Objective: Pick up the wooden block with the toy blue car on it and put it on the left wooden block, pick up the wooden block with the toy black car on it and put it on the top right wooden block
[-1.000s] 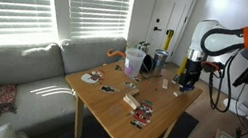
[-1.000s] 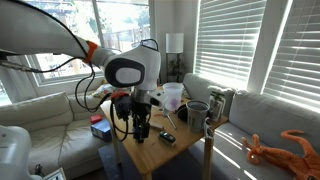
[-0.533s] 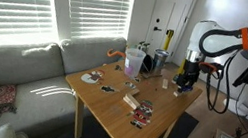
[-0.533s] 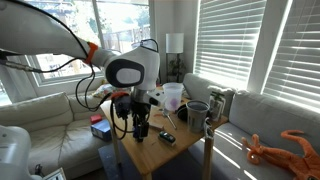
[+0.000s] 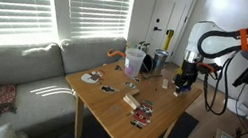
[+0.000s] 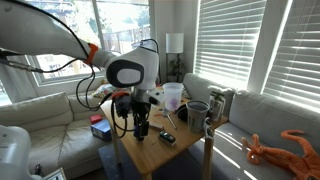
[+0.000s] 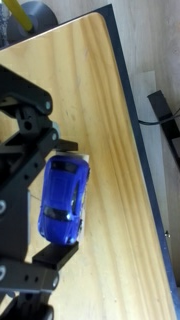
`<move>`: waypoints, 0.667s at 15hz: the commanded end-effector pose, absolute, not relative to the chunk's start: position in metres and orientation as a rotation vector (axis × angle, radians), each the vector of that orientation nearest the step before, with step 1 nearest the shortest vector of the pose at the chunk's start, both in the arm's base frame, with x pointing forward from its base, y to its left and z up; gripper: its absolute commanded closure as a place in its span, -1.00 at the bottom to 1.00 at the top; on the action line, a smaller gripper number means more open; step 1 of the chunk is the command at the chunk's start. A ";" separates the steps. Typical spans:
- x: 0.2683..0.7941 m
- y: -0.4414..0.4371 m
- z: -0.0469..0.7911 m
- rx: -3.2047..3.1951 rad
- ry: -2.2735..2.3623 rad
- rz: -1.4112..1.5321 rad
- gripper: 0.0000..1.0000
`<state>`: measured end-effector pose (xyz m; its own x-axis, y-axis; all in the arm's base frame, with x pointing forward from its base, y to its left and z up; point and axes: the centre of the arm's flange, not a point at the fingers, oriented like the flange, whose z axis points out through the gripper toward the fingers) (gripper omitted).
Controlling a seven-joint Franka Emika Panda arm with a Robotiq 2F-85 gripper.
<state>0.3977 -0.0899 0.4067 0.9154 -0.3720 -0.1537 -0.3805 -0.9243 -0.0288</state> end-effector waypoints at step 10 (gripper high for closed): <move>0.405 -0.082 0.403 -3.024 0.586 0.206 -0.24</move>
<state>0.4013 -0.0856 0.4056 0.9193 -0.3667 -0.1431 -0.3738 -0.9272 -0.0251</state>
